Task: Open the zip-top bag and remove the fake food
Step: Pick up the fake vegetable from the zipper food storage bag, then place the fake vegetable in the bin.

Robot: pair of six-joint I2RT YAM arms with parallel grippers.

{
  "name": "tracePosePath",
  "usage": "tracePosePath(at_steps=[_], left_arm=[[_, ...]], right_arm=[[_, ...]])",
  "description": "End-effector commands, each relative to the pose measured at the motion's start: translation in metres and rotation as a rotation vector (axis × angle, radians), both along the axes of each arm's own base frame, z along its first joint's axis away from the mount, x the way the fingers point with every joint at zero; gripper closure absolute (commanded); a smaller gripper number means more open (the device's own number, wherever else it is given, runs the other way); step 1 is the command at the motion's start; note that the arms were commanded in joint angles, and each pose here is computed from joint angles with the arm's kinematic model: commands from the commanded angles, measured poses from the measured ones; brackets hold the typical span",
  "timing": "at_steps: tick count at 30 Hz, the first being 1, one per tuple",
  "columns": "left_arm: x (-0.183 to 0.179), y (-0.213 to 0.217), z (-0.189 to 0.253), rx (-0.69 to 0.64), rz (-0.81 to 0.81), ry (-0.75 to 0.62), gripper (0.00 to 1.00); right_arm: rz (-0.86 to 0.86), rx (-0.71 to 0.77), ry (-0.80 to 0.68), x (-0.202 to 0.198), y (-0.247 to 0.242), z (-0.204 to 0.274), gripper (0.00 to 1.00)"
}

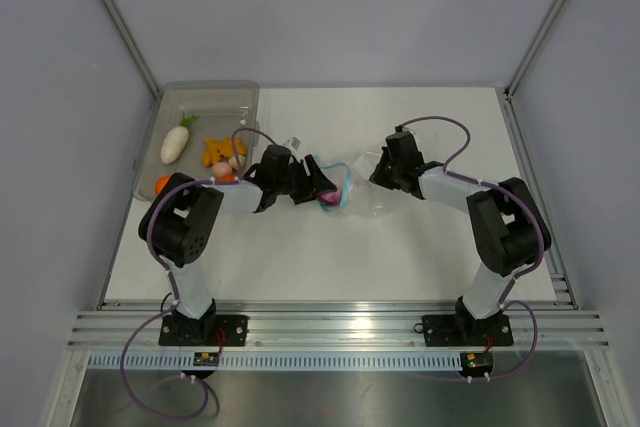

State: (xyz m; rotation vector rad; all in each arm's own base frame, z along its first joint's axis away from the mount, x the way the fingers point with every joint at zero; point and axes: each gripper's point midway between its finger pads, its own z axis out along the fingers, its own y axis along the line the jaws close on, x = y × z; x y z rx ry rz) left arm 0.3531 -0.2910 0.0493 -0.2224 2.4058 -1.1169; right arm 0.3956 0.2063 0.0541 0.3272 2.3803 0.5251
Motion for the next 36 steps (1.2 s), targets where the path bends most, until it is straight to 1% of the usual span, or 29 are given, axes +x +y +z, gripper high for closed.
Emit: tracePosePath(at_steps=[1,3,5,6,12,16,21,22,25,28,30,34,35,36], left_arm=[[0.008,0.001,0.036,-0.012,-0.013,-0.096,0.55],[0.011,0.006,0.051,-0.007,-0.003,-0.134,0.55],[0.012,0.014,0.059,0.027,0.012,-0.165,0.55],[0.012,0.017,0.073,0.03,0.02,-0.199,0.55],[0.012,0.044,0.095,0.116,0.101,-0.257,0.55],[0.017,0.081,0.102,0.162,0.202,-0.244,0.55],[0.026,0.126,0.124,0.122,0.322,-0.228,0.55],[0.03,0.144,0.125,0.128,0.367,-0.215,0.55],[0.037,0.178,0.141,0.113,0.465,-0.22,0.55],[0.042,0.201,0.153,0.081,0.53,-0.209,0.55],[0.045,0.214,0.157,0.085,0.571,-0.202,0.54],[0.051,0.237,0.153,0.144,0.655,-0.184,0.54],[0.053,0.249,0.15,0.15,0.685,-0.172,0.54],[0.056,0.259,0.148,0.153,0.71,-0.153,0.54]], right_arm=[[-0.08,-0.01,-0.06,0.011,-0.023,0.02,1.0],[-0.093,-0.024,-0.071,0.014,-0.028,0.021,1.0],[-0.103,-0.037,-0.071,0.015,-0.031,0.022,1.0],[-0.105,-0.041,-0.069,0.016,-0.032,0.02,1.0],[-0.106,-0.052,-0.073,0.018,-0.033,0.021,1.0],[-0.099,-0.049,-0.077,0.019,-0.031,0.023,1.0],[-0.089,-0.038,-0.078,0.019,-0.028,0.024,1.0],[-0.096,-0.043,-0.081,0.02,-0.03,0.024,1.0],[-0.101,-0.048,-0.07,0.026,-0.029,0.022,1.0],[-0.101,-0.07,-0.062,0.033,-0.028,0.024,1.0],[-0.108,-0.071,-0.08,0.04,-0.027,0.027,1.0],[-0.098,-0.064,-0.091,0.056,-0.019,0.033,1.0],[-0.096,-0.076,-0.079,0.06,-0.019,0.026,1.0],[-0.093,-0.065,-0.094,0.068,-0.014,0.033,1.0]])
